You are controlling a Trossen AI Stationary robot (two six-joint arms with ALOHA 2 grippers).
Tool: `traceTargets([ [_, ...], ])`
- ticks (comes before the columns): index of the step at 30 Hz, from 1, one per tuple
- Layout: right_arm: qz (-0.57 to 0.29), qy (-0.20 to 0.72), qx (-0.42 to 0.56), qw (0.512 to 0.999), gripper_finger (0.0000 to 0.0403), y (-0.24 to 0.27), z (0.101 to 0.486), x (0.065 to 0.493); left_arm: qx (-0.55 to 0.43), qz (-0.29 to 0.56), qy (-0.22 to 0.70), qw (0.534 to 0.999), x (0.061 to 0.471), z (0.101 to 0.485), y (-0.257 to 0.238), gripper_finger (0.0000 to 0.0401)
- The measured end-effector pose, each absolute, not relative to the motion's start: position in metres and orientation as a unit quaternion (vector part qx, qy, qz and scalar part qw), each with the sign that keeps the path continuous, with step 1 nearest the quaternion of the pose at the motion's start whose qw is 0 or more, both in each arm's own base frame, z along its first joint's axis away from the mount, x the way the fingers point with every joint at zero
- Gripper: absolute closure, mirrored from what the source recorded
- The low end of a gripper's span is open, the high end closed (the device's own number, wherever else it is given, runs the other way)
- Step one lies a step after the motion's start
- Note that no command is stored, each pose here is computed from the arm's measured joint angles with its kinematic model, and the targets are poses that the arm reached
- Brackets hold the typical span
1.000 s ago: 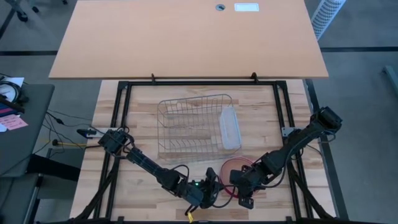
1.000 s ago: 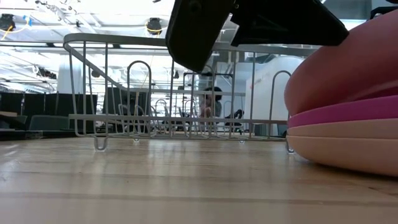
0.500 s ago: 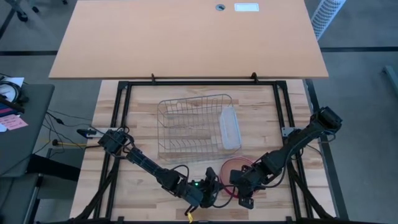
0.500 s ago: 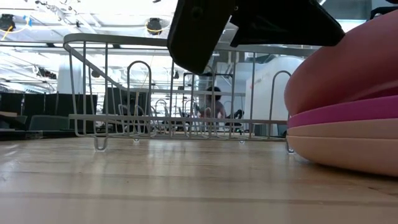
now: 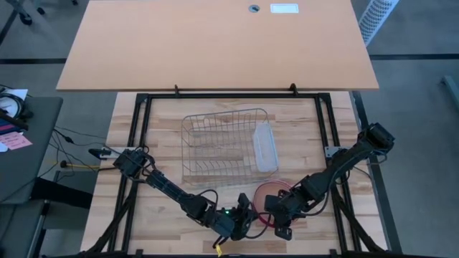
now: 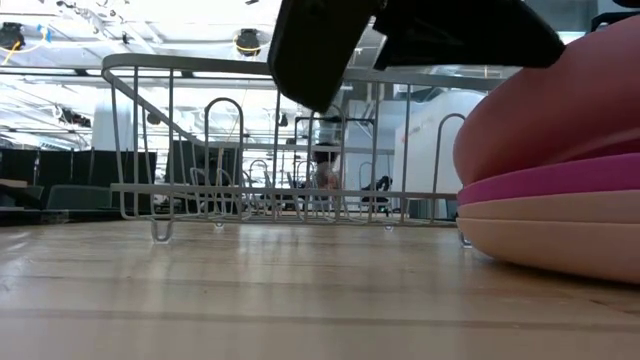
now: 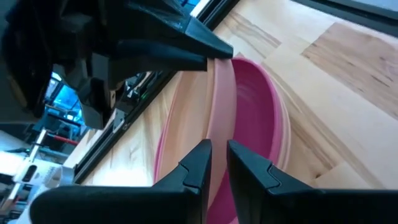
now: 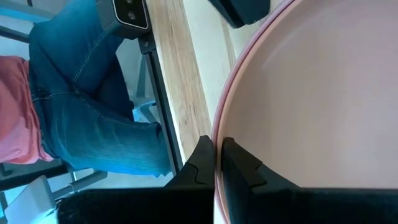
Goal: Sort dishes
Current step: Put the brown plate in the dish rack
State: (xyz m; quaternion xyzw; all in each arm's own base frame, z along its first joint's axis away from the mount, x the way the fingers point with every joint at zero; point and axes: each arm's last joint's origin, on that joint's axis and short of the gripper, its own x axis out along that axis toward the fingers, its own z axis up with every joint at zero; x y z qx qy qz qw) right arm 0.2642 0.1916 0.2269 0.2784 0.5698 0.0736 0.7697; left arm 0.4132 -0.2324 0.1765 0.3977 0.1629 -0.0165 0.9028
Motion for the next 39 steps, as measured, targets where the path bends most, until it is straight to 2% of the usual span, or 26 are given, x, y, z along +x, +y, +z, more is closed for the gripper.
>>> traceTargets([
  [39,0.065,0.558,0.297,0.772,0.0391,0.1878,0.2281,0.2695,0.367,-0.046,0.167,0.914,0.4150,0.1744,-0.2297,0.0354],
])
